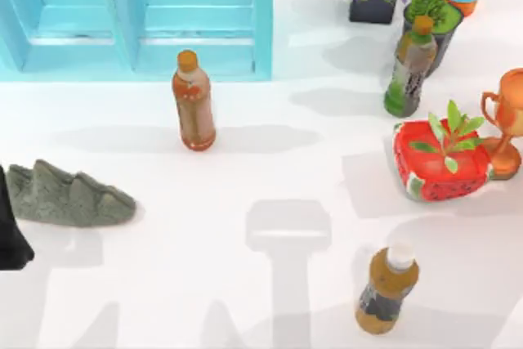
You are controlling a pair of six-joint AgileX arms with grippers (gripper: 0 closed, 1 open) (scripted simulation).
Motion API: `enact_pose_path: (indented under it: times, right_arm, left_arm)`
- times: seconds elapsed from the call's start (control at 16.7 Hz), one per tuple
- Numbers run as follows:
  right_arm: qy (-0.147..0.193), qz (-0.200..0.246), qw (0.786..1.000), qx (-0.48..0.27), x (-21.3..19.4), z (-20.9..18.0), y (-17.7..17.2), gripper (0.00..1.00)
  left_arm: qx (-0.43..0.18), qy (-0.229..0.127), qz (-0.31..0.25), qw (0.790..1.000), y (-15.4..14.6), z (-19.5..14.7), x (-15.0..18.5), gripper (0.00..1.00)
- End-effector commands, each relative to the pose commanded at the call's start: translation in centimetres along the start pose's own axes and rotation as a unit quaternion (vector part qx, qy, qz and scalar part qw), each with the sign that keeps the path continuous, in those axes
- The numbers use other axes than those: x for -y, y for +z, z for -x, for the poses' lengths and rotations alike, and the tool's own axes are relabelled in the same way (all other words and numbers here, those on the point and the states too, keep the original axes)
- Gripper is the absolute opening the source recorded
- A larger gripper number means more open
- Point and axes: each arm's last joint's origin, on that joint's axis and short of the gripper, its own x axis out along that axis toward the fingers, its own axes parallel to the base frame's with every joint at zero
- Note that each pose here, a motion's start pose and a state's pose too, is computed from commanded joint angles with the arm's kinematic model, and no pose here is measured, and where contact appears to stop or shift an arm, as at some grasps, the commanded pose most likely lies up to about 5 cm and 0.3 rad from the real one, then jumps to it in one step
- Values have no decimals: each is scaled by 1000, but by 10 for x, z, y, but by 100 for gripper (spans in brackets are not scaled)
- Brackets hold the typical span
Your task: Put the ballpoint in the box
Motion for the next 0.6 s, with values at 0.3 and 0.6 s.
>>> enact_pose_path:
  times: [0.3,0.6]
  right_arm:
    - [-11,-205,973,109,95,13,-5,0]
    - [-13,-254,956,145,118,16,-9,0]
  left_arm:
    - [0,0,0,1000,0,0,0,100]
    - [0,0,0,1000,0,0,0,100]
